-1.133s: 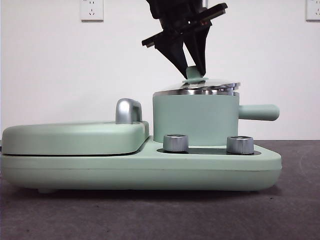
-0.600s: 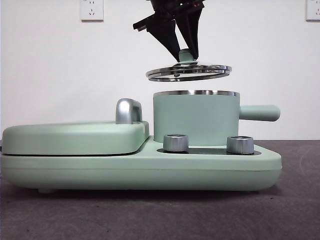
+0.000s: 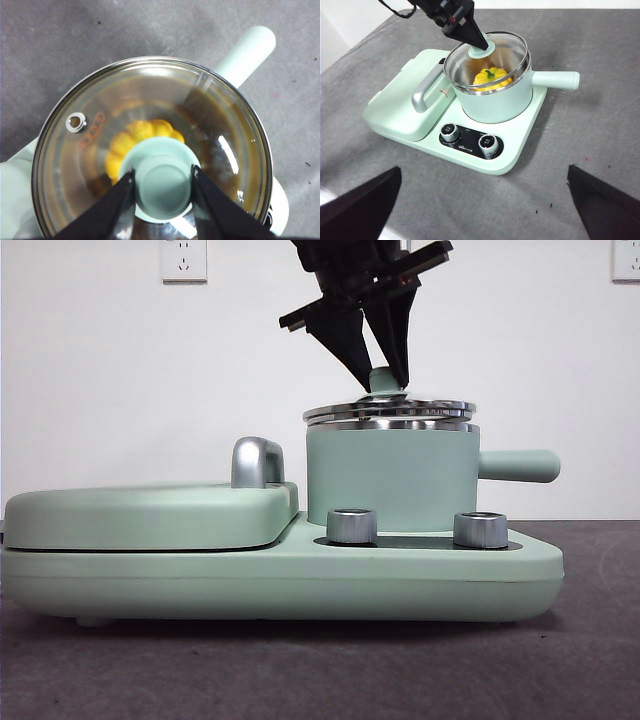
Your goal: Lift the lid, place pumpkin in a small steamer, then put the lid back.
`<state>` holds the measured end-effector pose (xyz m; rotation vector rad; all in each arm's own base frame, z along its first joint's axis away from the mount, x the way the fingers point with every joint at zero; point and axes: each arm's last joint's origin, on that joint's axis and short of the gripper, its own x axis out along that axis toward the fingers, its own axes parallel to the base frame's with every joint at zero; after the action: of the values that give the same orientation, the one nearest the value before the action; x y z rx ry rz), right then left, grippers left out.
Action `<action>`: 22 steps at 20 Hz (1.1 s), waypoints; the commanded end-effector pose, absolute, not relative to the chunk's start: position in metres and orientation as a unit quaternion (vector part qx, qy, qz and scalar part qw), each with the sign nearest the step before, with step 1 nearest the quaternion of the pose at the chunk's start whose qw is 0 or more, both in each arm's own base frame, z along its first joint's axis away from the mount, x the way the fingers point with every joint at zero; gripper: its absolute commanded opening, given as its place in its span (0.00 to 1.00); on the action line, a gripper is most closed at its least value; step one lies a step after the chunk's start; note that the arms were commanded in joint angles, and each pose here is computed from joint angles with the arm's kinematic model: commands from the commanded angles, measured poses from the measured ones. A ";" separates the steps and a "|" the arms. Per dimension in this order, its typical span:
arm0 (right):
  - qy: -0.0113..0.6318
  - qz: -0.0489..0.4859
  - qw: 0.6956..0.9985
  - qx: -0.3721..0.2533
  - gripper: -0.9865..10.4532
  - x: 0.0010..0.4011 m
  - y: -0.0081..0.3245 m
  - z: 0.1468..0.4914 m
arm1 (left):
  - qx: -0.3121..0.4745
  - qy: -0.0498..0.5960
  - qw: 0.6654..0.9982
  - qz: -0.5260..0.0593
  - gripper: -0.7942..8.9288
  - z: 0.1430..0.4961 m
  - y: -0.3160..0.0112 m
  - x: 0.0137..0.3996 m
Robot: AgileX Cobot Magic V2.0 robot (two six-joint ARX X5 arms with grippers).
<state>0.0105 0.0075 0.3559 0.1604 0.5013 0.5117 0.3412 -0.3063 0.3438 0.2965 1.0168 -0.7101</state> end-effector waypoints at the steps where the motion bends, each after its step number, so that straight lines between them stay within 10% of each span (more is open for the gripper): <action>1: 0.237 0.254 0.934 0.086 0.57 0.010 0.007 0.359 | 0.136 0.468 0.805 -0.339 0.10 0.339 -0.315 0.344; 18: 0.238 0.254 0.934 0.086 0.57 0.010 0.007 0.359 | 0.153 0.472 0.796 -0.349 0.11 0.321 -0.328 0.347; 20: 0.239 0.253 0.934 0.085 0.57 0.010 0.007 0.359 | 0.144 0.478 0.796 -0.343 0.19 0.321 -0.329 0.346; 22: 0.241 0.253 0.933 0.084 0.57 0.009 0.007 0.358 | 0.132 0.484 0.797 -0.336 0.52 0.322 -0.328 0.345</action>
<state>0.0104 0.0074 0.3557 0.1606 0.5038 0.5114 0.3444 -0.3165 0.3337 0.2915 1.0128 -0.7199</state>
